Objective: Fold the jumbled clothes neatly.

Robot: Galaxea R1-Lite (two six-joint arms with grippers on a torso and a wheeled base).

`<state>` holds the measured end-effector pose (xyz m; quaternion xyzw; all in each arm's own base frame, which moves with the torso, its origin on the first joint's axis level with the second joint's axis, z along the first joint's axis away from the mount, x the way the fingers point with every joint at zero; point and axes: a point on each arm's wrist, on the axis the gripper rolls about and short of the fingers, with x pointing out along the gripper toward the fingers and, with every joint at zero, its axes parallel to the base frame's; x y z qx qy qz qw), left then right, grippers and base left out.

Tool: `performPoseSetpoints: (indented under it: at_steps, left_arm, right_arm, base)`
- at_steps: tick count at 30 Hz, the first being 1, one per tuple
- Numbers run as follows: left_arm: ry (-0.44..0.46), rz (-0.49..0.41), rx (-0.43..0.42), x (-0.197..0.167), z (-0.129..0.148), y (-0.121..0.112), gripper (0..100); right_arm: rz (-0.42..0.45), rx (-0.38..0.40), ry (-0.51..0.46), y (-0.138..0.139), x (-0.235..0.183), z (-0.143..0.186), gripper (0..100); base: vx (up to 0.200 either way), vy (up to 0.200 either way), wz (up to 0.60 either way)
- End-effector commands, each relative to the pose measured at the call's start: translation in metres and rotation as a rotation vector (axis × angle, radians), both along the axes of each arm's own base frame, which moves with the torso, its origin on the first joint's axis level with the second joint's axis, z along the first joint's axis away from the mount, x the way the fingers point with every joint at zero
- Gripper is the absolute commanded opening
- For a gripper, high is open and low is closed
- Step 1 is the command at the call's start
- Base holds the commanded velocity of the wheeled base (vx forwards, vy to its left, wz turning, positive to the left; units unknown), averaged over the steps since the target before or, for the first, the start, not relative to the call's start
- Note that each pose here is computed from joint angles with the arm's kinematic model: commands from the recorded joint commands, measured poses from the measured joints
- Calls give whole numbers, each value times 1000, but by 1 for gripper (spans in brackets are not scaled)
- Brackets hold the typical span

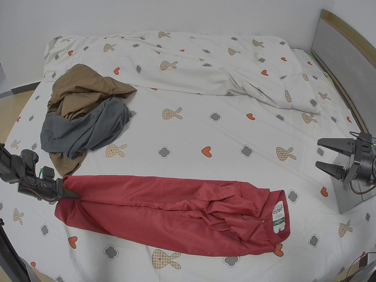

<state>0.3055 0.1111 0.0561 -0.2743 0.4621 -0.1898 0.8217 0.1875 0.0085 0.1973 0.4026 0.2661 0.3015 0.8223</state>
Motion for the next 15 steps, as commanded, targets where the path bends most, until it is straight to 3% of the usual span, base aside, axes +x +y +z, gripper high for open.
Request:
performPoseSetpoints:
  at_steps: [1, 10, 12, 15]
  left_arm:
    - [-27, 56, 162, -5, 28, 7, 0]
    - [57, 114, 393, -7, 27, 8, 0]
    - [73, 95, 441, -6, 27, -2, 0]
    - [70, 44, 442, -7, 39, -22, 0]
  right_arm:
    - [8, 0, 5, 2, 0, -1, 100]
    - [8, 0, 4, 2, 1, -1, 100]
    - [8, 0, 2, 2, 0, 0, 100]
    - [8, 0, 2, 2, 0, 0, 100]
  base:
    - [0, 0, 0]
    - [0, 0, 0]
    - [0, 0, 0]
    - [0, 0, 0]
